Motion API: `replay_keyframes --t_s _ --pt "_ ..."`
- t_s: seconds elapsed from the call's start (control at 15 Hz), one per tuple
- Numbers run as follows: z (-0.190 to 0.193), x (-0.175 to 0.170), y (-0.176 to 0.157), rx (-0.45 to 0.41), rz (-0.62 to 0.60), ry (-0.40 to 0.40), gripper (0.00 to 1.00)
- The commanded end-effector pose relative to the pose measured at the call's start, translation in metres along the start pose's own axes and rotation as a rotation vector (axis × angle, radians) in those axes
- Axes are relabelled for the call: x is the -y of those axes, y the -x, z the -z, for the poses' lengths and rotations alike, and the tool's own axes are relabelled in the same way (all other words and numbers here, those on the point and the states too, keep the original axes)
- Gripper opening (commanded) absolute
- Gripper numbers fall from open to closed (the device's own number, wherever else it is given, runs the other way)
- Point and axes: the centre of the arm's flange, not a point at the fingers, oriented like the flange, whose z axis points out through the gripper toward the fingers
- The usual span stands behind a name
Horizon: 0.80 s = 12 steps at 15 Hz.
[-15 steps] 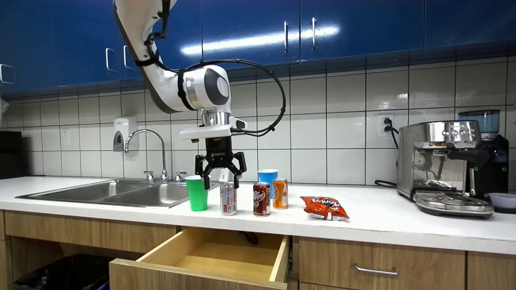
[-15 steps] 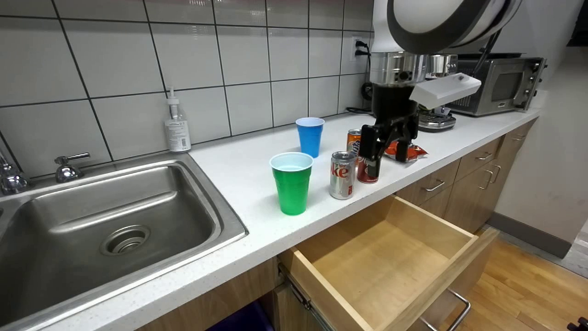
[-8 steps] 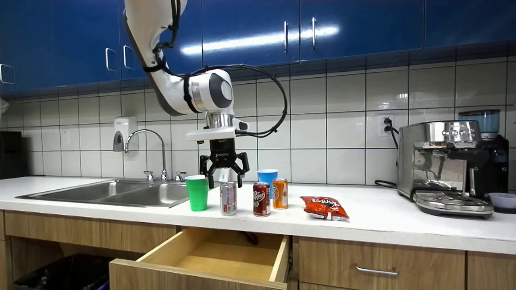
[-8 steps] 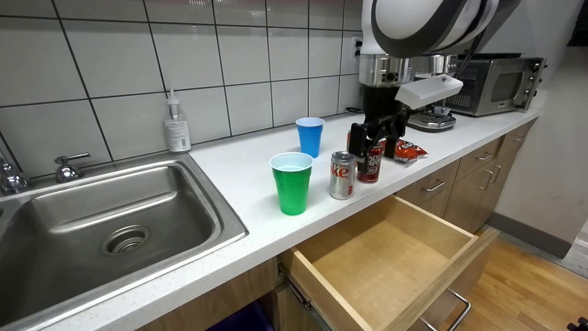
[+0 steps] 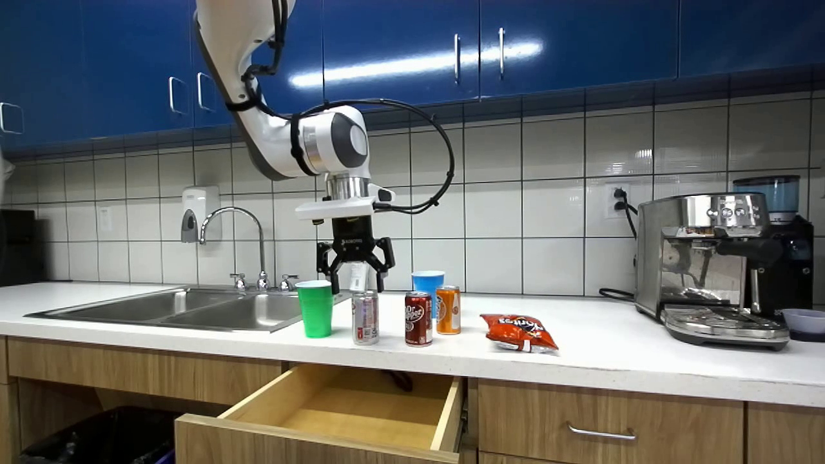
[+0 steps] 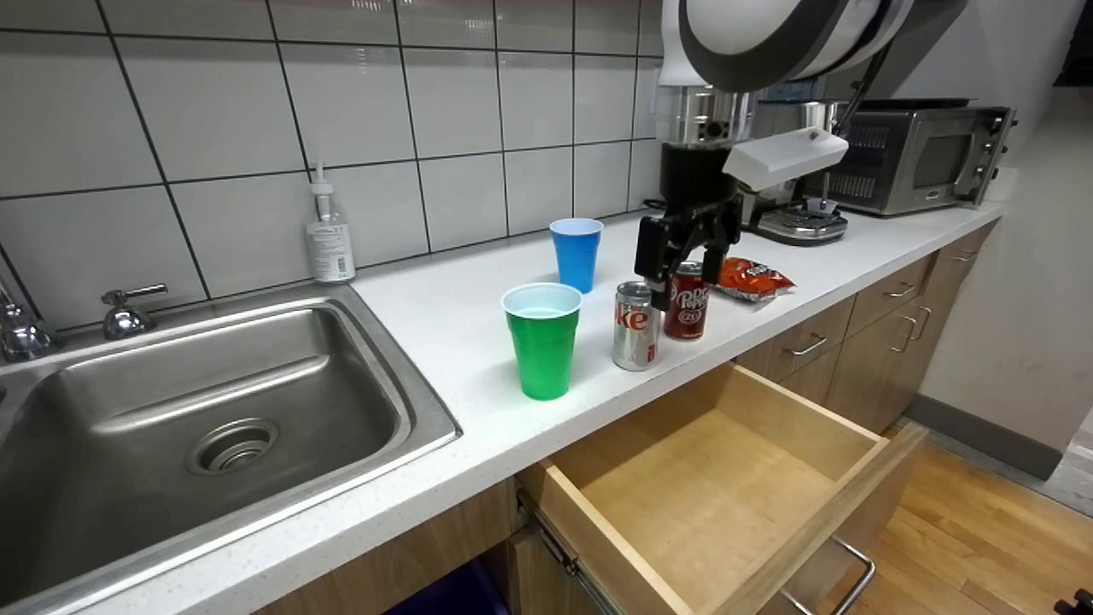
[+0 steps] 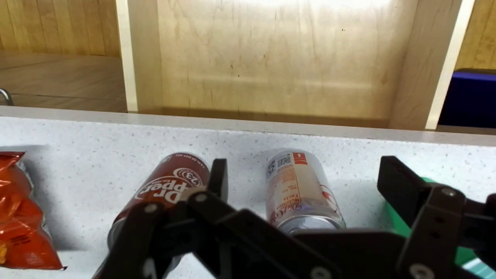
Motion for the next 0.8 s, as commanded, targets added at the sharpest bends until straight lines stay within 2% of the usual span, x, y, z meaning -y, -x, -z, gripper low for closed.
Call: replay_keyframes --t_s 0.0,0.4,0.73 --pt "0.0089 0.0010 -0.0061 -0.010 0.011 0.005 1.00" --pt "0.0110 0.0000 -0.0094 -0.043 0.022 0.019 1.00" --pt "0.0060 -0.0004 -0.0046 -0.026 0.003 0.004 1.00"
